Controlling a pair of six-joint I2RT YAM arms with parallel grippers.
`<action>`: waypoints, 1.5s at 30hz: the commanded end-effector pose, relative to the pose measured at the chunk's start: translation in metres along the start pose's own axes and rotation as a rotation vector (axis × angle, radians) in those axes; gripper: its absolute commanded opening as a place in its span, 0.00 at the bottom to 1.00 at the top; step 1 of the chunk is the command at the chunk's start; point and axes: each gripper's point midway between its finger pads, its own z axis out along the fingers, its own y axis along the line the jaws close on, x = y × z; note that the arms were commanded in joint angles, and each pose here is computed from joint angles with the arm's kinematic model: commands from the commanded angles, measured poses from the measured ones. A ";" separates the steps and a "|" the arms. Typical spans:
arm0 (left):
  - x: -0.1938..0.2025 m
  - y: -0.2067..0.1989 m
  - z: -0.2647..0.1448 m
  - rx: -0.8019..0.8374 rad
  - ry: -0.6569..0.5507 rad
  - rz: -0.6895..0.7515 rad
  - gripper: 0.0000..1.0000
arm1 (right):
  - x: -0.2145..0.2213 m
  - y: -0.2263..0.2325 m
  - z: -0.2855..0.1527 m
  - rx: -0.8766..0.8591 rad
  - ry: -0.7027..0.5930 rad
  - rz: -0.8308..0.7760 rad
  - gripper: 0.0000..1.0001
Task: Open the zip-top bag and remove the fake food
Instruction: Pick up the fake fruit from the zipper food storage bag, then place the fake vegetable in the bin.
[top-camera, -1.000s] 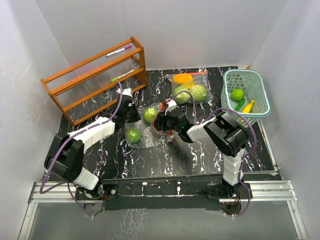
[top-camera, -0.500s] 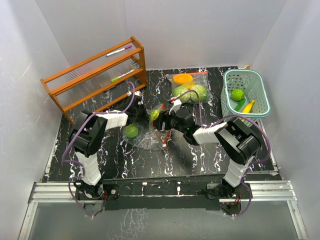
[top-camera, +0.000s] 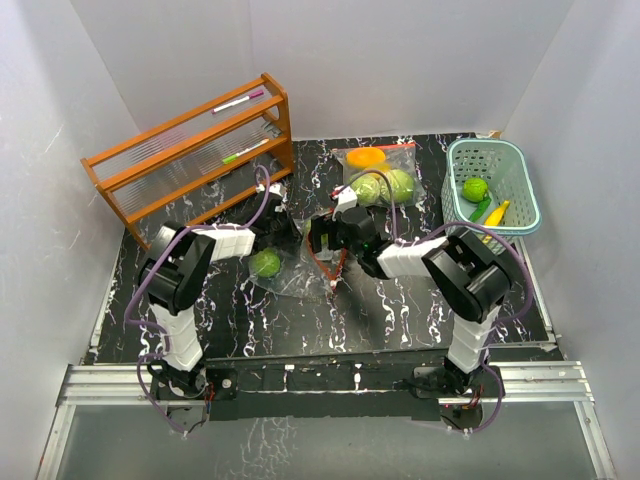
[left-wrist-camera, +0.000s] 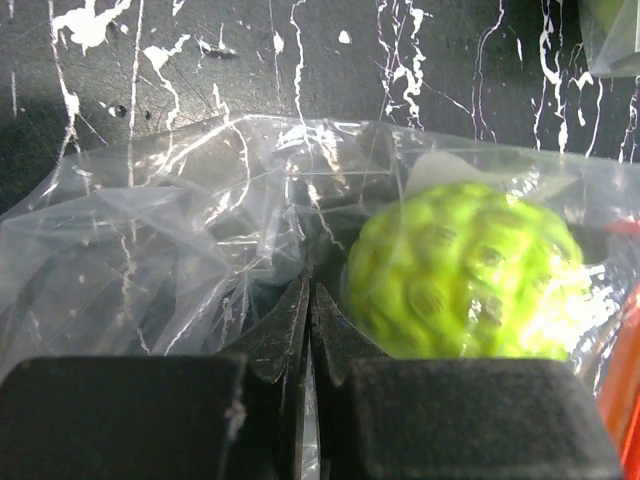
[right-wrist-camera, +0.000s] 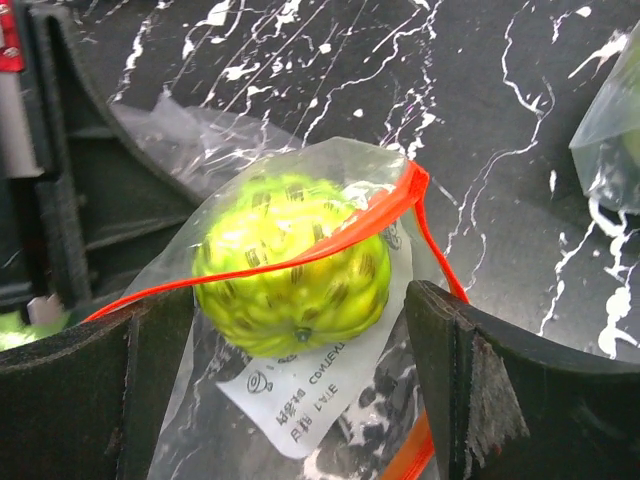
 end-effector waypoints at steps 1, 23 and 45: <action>0.028 0.006 -0.009 0.001 0.094 0.019 0.00 | -0.028 -0.011 0.019 0.064 -0.058 -0.090 0.92; 0.036 0.014 -0.012 -0.038 0.125 0.019 0.00 | -0.074 -0.017 -0.062 0.023 -0.146 -0.014 0.59; 0.020 -0.008 -0.043 0.045 0.091 0.095 0.00 | -0.173 -0.267 -0.258 0.784 -0.536 0.339 0.60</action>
